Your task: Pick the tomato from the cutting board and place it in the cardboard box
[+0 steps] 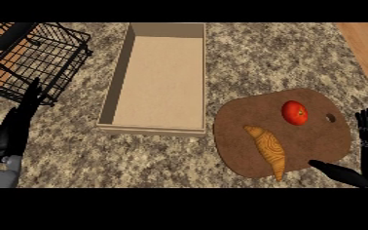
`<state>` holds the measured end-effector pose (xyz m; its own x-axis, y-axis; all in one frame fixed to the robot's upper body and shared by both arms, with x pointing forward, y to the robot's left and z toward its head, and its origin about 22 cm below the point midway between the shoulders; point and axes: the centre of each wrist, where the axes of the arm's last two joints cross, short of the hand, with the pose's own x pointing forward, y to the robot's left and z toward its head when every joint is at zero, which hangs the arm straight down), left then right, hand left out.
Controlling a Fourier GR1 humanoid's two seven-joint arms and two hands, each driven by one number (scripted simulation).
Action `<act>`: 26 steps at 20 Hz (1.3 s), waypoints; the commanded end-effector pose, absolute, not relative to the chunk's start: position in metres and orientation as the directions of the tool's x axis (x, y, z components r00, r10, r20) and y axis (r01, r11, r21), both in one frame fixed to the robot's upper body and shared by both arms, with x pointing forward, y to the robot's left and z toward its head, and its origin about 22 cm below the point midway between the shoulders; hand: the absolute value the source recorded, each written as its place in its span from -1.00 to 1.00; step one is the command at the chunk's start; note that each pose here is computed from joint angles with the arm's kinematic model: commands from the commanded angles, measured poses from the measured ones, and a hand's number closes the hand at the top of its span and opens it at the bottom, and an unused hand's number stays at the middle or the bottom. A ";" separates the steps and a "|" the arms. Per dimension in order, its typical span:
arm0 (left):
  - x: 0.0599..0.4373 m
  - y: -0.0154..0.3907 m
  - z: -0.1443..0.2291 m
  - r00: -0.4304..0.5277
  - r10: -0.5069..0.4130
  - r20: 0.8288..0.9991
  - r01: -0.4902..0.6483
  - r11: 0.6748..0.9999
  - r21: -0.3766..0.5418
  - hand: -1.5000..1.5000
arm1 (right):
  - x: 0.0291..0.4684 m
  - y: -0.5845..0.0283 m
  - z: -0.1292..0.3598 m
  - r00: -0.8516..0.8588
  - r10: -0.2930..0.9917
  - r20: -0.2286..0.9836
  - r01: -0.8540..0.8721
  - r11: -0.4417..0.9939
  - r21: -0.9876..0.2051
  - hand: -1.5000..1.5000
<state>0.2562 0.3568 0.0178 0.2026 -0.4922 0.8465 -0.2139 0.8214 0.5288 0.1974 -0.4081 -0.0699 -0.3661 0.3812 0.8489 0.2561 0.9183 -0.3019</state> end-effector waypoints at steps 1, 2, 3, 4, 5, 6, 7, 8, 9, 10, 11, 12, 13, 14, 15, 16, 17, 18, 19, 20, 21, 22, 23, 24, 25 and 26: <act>0.257 0.359 0.014 0.207 -0.510 0.835 -0.225 0.806 0.548 0.00 | 0.193 -0.444 -0.060 -0.267 0.578 0.771 0.200 0.816 -0.542 -1.00; 0.263 0.355 0.017 0.232 -0.515 0.825 -0.225 0.796 0.561 0.00 | 0.203 -0.441 -0.052 -0.273 0.582 0.766 0.157 0.812 -0.562 -1.00; 0.263 0.346 0.017 0.205 -0.496 0.844 -0.224 0.816 0.533 0.00 | 0.216 -0.450 -0.042 -0.240 0.616 0.750 0.143 0.787 -0.601 -1.00; 0.263 0.360 0.025 0.198 -0.506 0.840 -0.226 0.810 0.541 0.00 | 0.215 -0.451 -0.028 -0.234 0.618 0.751 0.090 0.783 -0.616 -1.00; 0.268 0.355 0.025 0.218 -0.493 0.842 -0.232 0.812 0.535 0.00 | 0.218 -0.461 -0.024 -0.221 0.639 0.737 0.063 0.763 -0.643 -1.00; 0.252 0.366 0.017 0.215 -0.501 0.839 -0.214 0.814 0.541 0.00 | 0.229 -0.456 -0.021 -0.202 0.643 0.739 0.033 0.759 -0.651 -1.00; 0.254 0.352 0.003 0.207 -0.510 0.835 -0.218 0.808 0.547 0.00 | 0.236 -0.447 -0.022 -0.182 0.662 0.727 0.003 0.739 -0.673 -1.00; 0.264 0.342 0.017 0.206 -0.496 0.844 -0.218 0.817 0.533 0.00 | 0.252 -0.446 -0.006 -0.180 0.689 0.702 0.007 0.715 -0.699 -1.00; 0.262 0.355 0.020 0.212 -0.509 0.834 -0.224 0.806 0.549 0.00 | 0.244 -0.447 -0.006 -0.143 0.722 0.677 -0.048 0.678 -0.733 -1.00; 0.267 0.362 0.005 0.220 -0.512 0.831 -0.224 0.802 0.554 0.00 | 0.259 -0.437 -0.005 -0.135 0.729 0.671 -0.076 0.667 -0.741 -1.00; 0.254 0.358 0.005 0.220 -0.503 0.836 -0.213 0.812 0.544 0.00 | 0.260 -0.431 -0.006 -0.118 0.744 0.658 -0.106 0.649 -0.753 -1.00; 0.259 0.358 0.023 0.212 -0.494 0.843 -0.203 0.822 0.532 0.00 | 0.272 -0.428 0.005 -0.098 0.746 0.658 -0.125 0.647 -0.752 -1.00; 0.267 0.356 0.014 0.212 -0.512 0.833 -0.239 0.799 0.552 0.00 | 0.275 -0.415 0.009 -0.097 0.738 0.668 -0.174 0.648 -0.741 -1.00; 0.275 0.369 0.018 0.214 -0.488 0.846 -0.222 0.819 0.529 0.00 | 0.272 -0.421 -0.007 -0.103 0.723 0.684 -0.168 0.665 -0.728 -1.00; 0.263 0.357 0.007 0.218 -0.488 0.846 -0.213 0.822 0.529 0.00 | 0.267 -0.413 0.002 -0.106 0.730 0.675 -0.184 0.653 -0.735 -1.00; 0.266 0.362 0.022 0.219 -0.499 0.838 -0.213 0.814 0.540 0.00 | 0.272 -0.417 -0.004 -0.099 0.731 0.675 -0.208 0.648 -0.733 -1.00; 0.254 0.361 0.021 0.208 -0.494 0.844 -0.220 0.817 0.533 0.00 | 0.281 -0.415 -0.006 -0.075 0.733 0.676 -0.206 0.652 -0.730 -1.00; 0.267 0.353 0.018 0.216 -0.493 0.843 -0.227 0.814 0.535 0.00 | 0.283 -0.393 -0.001 -0.056 0.762 0.645 -0.196 0.625 -0.756 -1.00; 0.271 0.357 0.008 0.221 -0.491 0.842 -0.220 0.816 0.534 0.00 | 0.286 -0.401 -0.007 -0.057 0.763 0.644 -0.191 0.625 -0.757 -1.00; 0.270 0.349 0.014 0.225 -0.481 0.848 -0.229 0.819 0.525 0.00 | 0.288 -0.399 0.000 -0.060 0.765 0.641 -0.206 0.619 -0.758 -1.00; 0.251 0.348 0.008 0.220 -0.486 0.846 -0.220 0.820 0.529 0.00 | 0.289 -0.394 -0.009 -0.053 0.776 0.628 -0.207 0.607 -0.767 -1.00; 0.268 0.368 0.023 0.221 -0.493 0.842 -0.227 0.813 0.536 0.00 | 0.292 -0.392 -0.007 -0.065 0.773 0.631 -0.215 0.606 -0.766 -1.00; 0.273 0.366 0.029 0.203 -0.498 0.843 -0.218 0.816 0.535 0.00 | 0.295 -0.403 -0.008 -0.071 0.756 0.651 -0.190 0.630 -0.753 -1.00; 0.259 0.362 0.014 0.211 -0.501 0.839 -0.224 0.811 0.541 0.00 | 0.314 -0.399 -0.001 -0.051 0.768 0.638 -0.220 0.614 -0.758 -1.00; 0.255 0.352 0.018 0.215 -0.496 0.841 -0.214 0.816 0.537 0.00 | 0.305 -0.387 -0.009 -0.065 0.773 0.632 -0.211 0.608 -0.765 -1.00; 0.249 0.361 0.007 0.221 -0.502 0.836 -0.209 0.813 0.543 0.00 | 0.291 -0.391 0.009 -0.066 0.773 0.631 -0.217 0.606 -0.766 -1.00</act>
